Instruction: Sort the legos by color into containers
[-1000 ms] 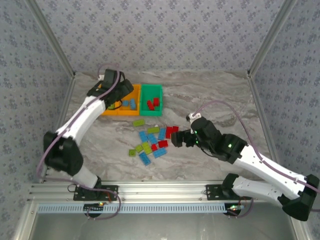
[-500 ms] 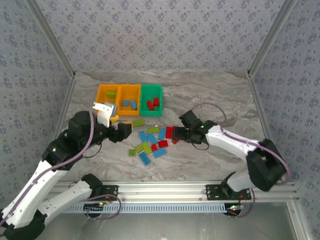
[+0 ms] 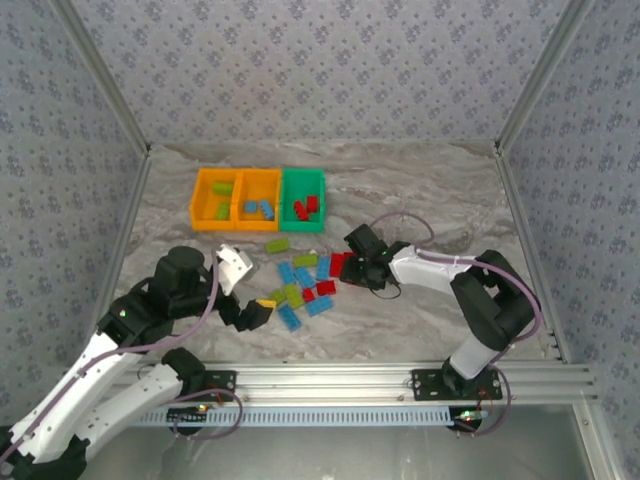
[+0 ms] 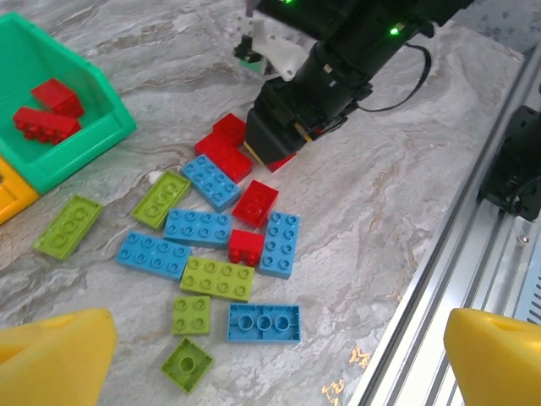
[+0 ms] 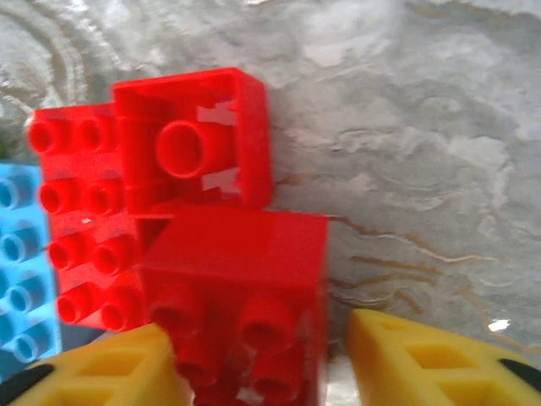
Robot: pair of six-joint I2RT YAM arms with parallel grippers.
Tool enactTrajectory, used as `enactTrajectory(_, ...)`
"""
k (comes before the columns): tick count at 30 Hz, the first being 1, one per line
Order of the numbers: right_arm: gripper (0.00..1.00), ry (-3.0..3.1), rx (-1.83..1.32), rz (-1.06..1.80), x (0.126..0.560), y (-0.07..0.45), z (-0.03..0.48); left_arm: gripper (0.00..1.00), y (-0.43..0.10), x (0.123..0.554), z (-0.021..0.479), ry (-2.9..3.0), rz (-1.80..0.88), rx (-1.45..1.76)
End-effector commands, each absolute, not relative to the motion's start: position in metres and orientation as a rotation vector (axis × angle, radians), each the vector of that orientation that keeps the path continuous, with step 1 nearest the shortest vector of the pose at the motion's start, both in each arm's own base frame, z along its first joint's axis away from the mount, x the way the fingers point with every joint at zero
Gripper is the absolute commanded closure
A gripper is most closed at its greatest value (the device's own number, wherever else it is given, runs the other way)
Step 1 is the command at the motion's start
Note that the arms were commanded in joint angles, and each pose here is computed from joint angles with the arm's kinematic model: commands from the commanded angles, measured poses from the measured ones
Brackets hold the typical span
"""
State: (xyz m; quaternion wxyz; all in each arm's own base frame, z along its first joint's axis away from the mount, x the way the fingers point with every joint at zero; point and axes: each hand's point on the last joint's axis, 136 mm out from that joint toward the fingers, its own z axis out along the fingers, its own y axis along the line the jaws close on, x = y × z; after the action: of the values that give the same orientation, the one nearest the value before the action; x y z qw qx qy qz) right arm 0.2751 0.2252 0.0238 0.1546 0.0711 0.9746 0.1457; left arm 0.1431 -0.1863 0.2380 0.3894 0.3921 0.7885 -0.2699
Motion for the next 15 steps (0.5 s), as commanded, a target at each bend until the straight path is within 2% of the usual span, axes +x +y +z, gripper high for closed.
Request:
enactTrajectory(1,0.55,2.826,0.244,0.338,0.267,0.212,0.01,0.01,-0.195,0.139,0.24,1.939,-0.725,1.059)
enactTrajectory(4,0.65,2.804,0.239,0.291,0.268,0.206,0.018,0.01,-0.195,0.137,0.239,1.946,-0.736,1.061)
enactTrajectory(8,0.81,2.682,0.216,0.261,0.274,0.201,0.052,0.01,-0.204,0.118,0.239,1.884,-0.835,1.157)
enactTrajectory(12,0.82,2.475,0.072,0.268,0.277,0.21,0.118,0.01,-0.214,0.105,0.25,1.741,-0.905,1.218)
enactTrajectory(15,0.82,2.361,-0.095,0.341,0.277,0.238,0.162,0.01,-0.214,0.102,0.255,1.695,-0.909,1.223)
